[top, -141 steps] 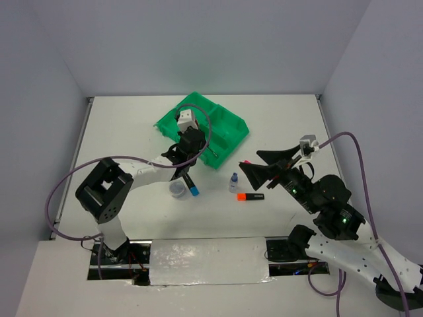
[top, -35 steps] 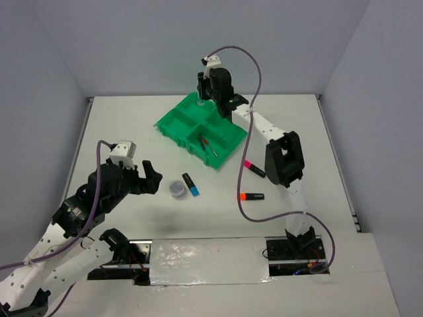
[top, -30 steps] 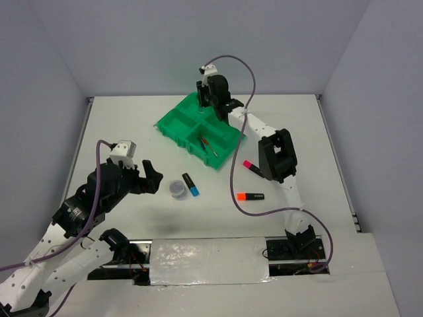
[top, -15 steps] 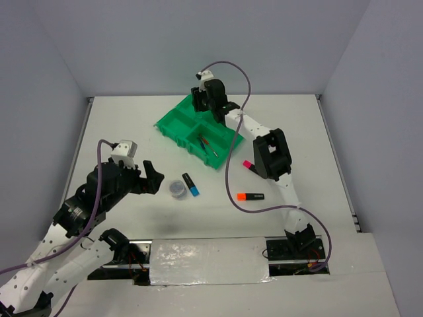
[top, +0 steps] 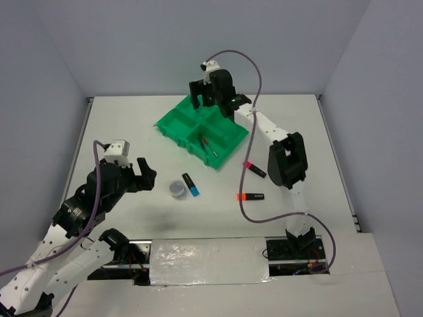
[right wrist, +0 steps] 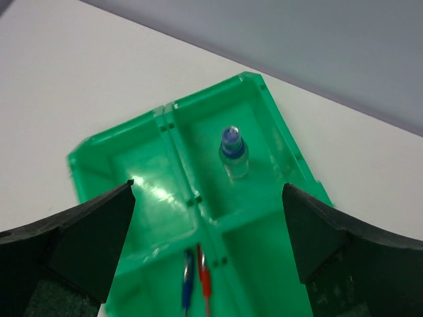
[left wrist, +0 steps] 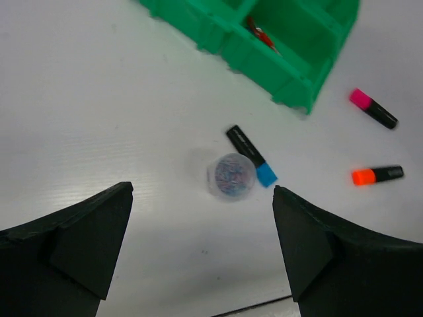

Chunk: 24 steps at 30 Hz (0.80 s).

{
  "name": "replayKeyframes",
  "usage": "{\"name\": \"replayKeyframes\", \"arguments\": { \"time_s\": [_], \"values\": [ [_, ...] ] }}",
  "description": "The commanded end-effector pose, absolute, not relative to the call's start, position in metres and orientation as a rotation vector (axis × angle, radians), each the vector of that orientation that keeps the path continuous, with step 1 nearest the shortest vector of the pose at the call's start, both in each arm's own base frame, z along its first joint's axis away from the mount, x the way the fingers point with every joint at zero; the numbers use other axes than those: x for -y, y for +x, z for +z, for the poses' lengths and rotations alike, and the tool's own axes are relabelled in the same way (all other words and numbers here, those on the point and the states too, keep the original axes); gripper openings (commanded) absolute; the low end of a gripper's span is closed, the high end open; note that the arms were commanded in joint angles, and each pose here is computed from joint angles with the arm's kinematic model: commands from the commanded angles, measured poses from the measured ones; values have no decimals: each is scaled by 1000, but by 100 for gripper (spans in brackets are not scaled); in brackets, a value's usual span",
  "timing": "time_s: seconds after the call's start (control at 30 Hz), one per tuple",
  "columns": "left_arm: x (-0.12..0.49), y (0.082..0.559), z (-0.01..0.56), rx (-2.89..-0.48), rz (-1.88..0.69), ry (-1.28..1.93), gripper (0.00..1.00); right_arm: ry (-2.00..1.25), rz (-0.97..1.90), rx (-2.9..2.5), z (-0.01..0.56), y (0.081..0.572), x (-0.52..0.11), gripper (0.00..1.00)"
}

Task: Sort the stationery into containers
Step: Place the stationery in the storage box, then pick up the stationery from the center of the board.

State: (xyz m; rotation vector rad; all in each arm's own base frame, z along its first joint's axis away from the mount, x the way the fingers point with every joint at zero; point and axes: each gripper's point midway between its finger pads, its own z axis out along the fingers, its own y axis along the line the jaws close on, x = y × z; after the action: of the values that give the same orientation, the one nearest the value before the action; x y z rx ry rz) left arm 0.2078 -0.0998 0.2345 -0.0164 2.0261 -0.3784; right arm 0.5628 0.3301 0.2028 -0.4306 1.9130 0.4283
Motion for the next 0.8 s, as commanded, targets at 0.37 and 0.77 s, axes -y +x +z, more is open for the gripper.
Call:
{"name": "replayKeyframes", "arguments": {
  "time_s": [0.37, 0.77],
  "values": [
    [-3, 227, 241, -1947, 0, -533, 99, -635, 495, -2115, 155, 285, -387, 100],
    [12, 236, 233, -1993, -80, -439, 99, -826, 491, -2231, 81, 248, -425, 100]
  ]
}}
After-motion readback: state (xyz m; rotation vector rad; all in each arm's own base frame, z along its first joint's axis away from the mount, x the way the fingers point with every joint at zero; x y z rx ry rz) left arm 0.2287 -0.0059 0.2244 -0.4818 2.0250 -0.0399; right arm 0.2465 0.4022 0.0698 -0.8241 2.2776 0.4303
